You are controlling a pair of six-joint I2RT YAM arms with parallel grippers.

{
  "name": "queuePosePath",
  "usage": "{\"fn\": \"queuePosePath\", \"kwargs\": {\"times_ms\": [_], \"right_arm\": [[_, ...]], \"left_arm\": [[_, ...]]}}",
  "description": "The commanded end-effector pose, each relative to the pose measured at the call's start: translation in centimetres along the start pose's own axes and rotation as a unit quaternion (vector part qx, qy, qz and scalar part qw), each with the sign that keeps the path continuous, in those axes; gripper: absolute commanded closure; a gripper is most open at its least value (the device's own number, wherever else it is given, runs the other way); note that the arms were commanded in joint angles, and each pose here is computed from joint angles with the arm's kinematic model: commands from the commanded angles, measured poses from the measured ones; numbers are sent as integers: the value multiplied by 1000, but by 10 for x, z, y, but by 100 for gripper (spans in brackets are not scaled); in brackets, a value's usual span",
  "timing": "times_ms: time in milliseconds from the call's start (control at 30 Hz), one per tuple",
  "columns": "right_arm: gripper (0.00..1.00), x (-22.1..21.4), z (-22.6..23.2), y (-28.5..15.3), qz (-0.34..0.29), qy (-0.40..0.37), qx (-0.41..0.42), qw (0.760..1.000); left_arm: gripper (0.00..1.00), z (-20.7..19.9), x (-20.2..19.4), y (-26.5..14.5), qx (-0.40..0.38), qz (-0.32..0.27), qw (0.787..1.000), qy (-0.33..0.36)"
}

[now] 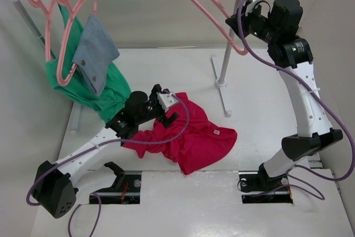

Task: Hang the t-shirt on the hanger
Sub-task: Grab a hanger with the right arm

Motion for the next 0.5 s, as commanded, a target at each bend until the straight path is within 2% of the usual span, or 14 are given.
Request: {"fn": "queuePosePath", "kwargs": {"times_ms": [0,233,367,467], "right_arm": [[100,41,9,-11,-69,-27,20,997],[100,93,28,-33,-157,-57,24,986],[100,100,35,-37,-170,-65,31,983],[100,92,41,-37,-161,-60,38,984]], "left_arm": [[2,2,14,-3,10,-34,999,4],[7,1,14,0,4,-35,999,-1],[16,-3,9,1,-12,-25,1000,5],[32,-5,3,2,-20,-13,1000,12]]}}
Point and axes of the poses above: each gripper's point midway between its finger pads, its own y axis out along the fingers, its own z axis along the line the jaws close on, x = y × z, the point moved 5 cm from there along -y, back along the fingers, and after that the axes turned 3 degrees about -y, right-handed, at the moved point
